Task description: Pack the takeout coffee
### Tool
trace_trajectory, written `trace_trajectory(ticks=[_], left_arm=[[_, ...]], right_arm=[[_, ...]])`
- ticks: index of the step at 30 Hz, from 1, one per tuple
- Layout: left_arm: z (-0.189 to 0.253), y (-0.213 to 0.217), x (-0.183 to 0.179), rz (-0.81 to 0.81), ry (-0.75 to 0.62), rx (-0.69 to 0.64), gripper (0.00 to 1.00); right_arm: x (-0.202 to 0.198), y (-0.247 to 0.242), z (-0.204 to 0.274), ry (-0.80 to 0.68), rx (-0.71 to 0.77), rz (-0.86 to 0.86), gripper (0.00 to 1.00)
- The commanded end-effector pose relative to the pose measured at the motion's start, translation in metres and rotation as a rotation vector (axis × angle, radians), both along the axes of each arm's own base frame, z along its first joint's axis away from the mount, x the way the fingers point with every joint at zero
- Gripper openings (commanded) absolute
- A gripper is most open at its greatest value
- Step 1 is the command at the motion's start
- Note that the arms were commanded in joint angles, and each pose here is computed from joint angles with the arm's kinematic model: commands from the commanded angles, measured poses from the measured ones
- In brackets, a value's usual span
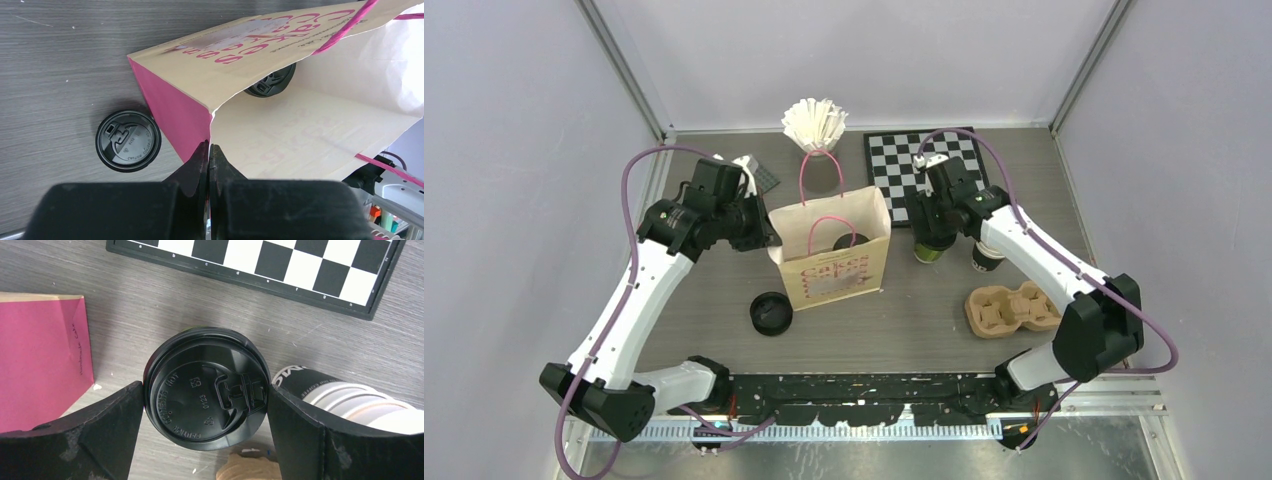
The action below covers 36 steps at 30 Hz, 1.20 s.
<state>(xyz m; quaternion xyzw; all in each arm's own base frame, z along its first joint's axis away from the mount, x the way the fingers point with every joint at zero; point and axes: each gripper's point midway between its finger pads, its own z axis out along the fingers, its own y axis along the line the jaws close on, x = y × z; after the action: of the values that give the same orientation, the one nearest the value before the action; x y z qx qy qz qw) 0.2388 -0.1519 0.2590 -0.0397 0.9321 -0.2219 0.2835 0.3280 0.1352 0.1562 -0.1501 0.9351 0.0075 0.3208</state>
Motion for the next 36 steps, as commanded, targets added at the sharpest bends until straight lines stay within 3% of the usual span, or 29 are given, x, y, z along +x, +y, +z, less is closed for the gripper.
trace_trajectory(ticks=[1, 9, 20, 26, 36], left_arm=[[0.004, 0.006, 0.002, 0.001, -0.034, 0.027, 0.00], [0.001, 0.002, 0.004, -0.006, -0.022, 0.012, 0.00], [0.000, 0.002, 0.003, -0.019, -0.022, 0.016, 0.00], [0.000, 0.000, 0.003, -0.024, -0.022, 0.005, 0.00], [0.003, 0.003, -0.001, -0.020, -0.027, 0.010, 0.00]], right_arm=[[0.019, 0.018, -0.004, -0.085, 0.043, 0.022, 0.88], [0.025, 0.015, -0.011, -0.098, -0.012, 0.013, 0.95], [0.016, 0.020, 0.004, -0.122, 0.037, 0.057, 0.96], [0.012, 0.021, -0.009, -0.046, 0.011, 0.069, 0.96], [-0.006, 0.019, 0.016, 0.030, 0.030, 0.050, 0.97]])
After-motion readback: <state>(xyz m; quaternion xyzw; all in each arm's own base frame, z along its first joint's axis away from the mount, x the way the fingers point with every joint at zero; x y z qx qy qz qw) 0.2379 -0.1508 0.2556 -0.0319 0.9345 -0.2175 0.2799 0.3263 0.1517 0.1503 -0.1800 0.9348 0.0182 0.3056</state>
